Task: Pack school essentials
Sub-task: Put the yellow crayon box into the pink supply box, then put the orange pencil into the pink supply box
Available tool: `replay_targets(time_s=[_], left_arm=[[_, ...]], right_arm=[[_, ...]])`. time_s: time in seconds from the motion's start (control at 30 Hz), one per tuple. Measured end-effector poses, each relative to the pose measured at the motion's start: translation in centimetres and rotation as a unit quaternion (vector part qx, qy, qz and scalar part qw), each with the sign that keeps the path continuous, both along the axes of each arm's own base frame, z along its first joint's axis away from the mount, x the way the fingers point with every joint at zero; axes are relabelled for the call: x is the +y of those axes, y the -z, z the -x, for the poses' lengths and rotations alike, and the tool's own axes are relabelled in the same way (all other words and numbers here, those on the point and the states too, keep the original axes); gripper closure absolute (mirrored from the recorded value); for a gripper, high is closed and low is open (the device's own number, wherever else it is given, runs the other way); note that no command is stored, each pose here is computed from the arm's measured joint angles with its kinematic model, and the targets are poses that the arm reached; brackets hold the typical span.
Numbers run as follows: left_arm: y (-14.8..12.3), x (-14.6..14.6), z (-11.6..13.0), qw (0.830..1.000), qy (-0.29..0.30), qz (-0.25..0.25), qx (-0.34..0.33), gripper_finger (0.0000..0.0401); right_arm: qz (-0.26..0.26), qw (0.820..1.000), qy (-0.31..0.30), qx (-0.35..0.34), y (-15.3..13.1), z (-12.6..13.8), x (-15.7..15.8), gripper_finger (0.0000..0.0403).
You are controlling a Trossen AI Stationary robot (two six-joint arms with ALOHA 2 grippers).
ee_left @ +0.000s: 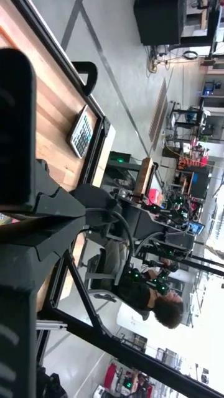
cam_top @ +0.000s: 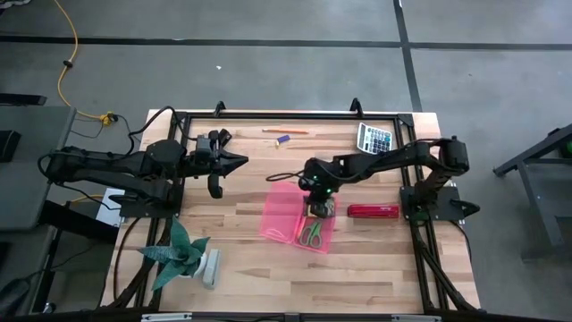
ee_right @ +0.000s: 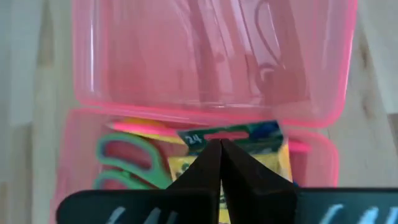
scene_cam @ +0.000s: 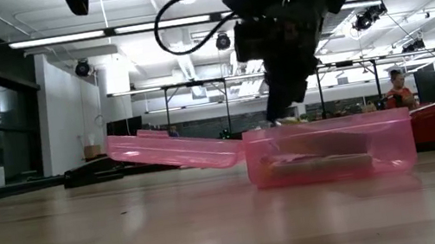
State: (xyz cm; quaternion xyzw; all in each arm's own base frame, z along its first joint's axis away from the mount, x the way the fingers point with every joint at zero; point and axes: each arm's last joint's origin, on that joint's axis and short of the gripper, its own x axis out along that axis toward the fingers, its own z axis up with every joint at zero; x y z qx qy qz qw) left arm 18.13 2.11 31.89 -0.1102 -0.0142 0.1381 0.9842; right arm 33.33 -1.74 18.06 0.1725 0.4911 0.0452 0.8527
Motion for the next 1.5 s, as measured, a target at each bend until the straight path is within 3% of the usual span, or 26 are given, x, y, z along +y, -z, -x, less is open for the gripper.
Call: replay_targets(time_s=[0.2,0.43,0.67,0.83,0.93,1.07,1.27,1.37,1.5], left_arm=[[0.0,0.0,0.0,1.000,-0.002,0.001,0.000,0.0401],[0.0,0.0,0.0,1.000,-0.002,0.004,-0.001,0.0401],[-0.2,0.0,0.2,1.000,-0.002,0.004,-0.006,0.0401],[-0.7,-0.1,1.0,1.000,-0.004,-0.015,-0.017,0.0401],[-0.9,0.0,1.3,0.999,-0.013,-0.030,-0.020,0.0401],[-0.9,0.0,1.3,0.999,-0.018,-0.034,-0.020,0.0401],[-0.9,0.4,1.3,0.999,-0.026,-0.023,-0.021,0.0401],[-0.9,0.5,1.3,0.999,-0.026,-0.022,-0.023,0.0401],[-1.2,0.5,1.3,0.999,-0.014,-0.014,-0.041,0.0401]], right_arm=[[0.052,0.997,0.037,0.050,0.7,0.8,-1.4,0.0403],[0.051,0.995,0.055,0.062,0.8,1.0,-2.5,0.0403],[0.110,0.989,0.063,-0.072,-5.5,1.6,-4.1,0.0403],[0.134,0.975,0.076,-0.159,-10.1,4.1,-5.0,0.0403],[0.137,0.958,0.094,-0.232,-11.9,6.4,-4.8,0.0403],[0.102,0.927,0.132,-0.335,-11.7,9.7,-3.6,0.0403],[0.068,0.842,0.111,-0.524,-11.7,13.2,-1.2,0.0403],[0.076,0.829,0.118,-0.542,-11.3,14.1,-0.8,0.0403],[0.087,0.829,0.116,-0.540,-11.4,14.6,-0.7,0.0403]])
